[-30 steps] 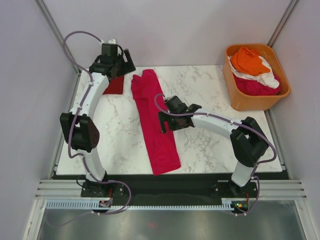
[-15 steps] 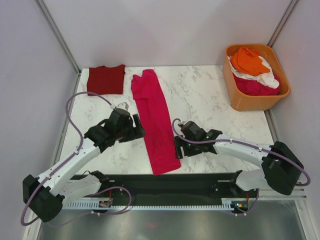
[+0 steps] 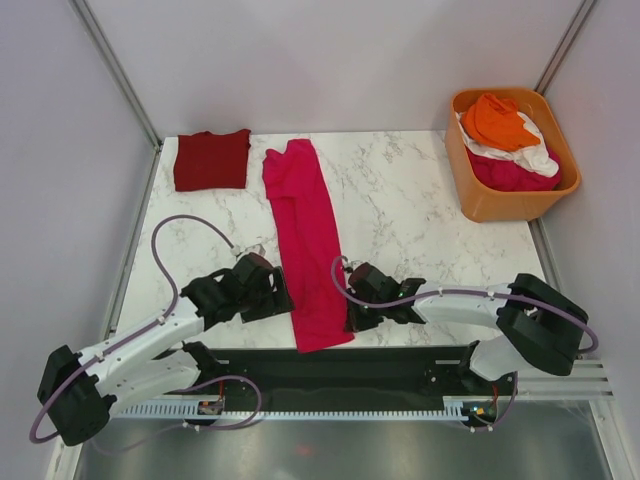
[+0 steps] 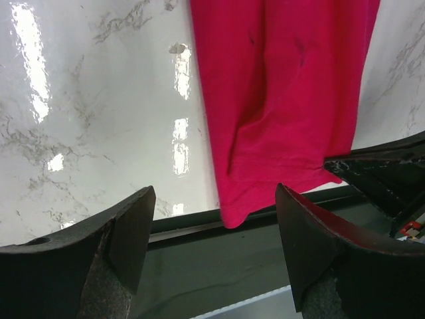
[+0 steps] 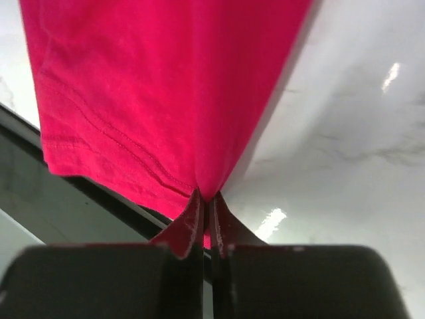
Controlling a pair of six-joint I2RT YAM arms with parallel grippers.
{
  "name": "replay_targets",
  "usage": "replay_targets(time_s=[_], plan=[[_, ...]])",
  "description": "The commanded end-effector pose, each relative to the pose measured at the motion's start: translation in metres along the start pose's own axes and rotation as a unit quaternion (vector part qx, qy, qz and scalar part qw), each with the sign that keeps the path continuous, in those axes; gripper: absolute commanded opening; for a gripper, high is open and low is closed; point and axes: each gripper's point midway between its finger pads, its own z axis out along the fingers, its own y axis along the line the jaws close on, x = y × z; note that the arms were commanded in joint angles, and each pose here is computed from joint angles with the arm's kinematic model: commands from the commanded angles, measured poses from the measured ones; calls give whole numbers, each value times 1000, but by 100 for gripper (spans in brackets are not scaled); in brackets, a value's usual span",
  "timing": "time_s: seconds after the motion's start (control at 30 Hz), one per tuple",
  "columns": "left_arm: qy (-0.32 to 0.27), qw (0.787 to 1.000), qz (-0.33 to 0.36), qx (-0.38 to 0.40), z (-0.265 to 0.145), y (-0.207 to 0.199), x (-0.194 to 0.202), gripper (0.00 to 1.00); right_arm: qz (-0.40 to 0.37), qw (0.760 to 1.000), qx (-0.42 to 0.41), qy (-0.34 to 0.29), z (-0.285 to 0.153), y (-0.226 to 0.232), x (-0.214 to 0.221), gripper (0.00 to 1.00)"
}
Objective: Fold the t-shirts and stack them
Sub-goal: Fold the tshirt
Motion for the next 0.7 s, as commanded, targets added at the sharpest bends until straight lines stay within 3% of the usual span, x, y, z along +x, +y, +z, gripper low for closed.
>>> replay_targets(time_s=[0.0, 0.13, 0.2, 0.23, 0.27, 0.37, 0.53, 0.67], plan=[[0, 1000, -12, 3, 3, -4, 3, 80, -5, 1000, -17, 14, 15, 17, 20, 0], [5, 1000, -3, 5, 3, 0, 13, 80, -29, 998, -45, 14, 14, 55, 23, 0], [-3, 1000, -2, 20, -1, -1, 13, 80, -27, 999, -30, 2, 10, 53, 20, 2], [-6, 1000, -2, 25, -3, -1, 13, 80, -26, 999, -21, -5, 9, 49, 18, 12], [-14, 999, -4, 37, -8, -4, 10, 80, -26, 1000, -11, -11, 7, 46, 16, 49], [-19, 999, -5, 44, -9, -1, 12, 80, -37, 998, 44, -24, -4, 26, 11, 93], [9, 999, 18, 25, 1, 10, 32, 80, -51, 996, 58, -53, -19, 26, -4, 96], [63, 993, 94, 22, 5, 12, 74, 80, -59, 993, 79, -69, -24, 21, -15, 97]])
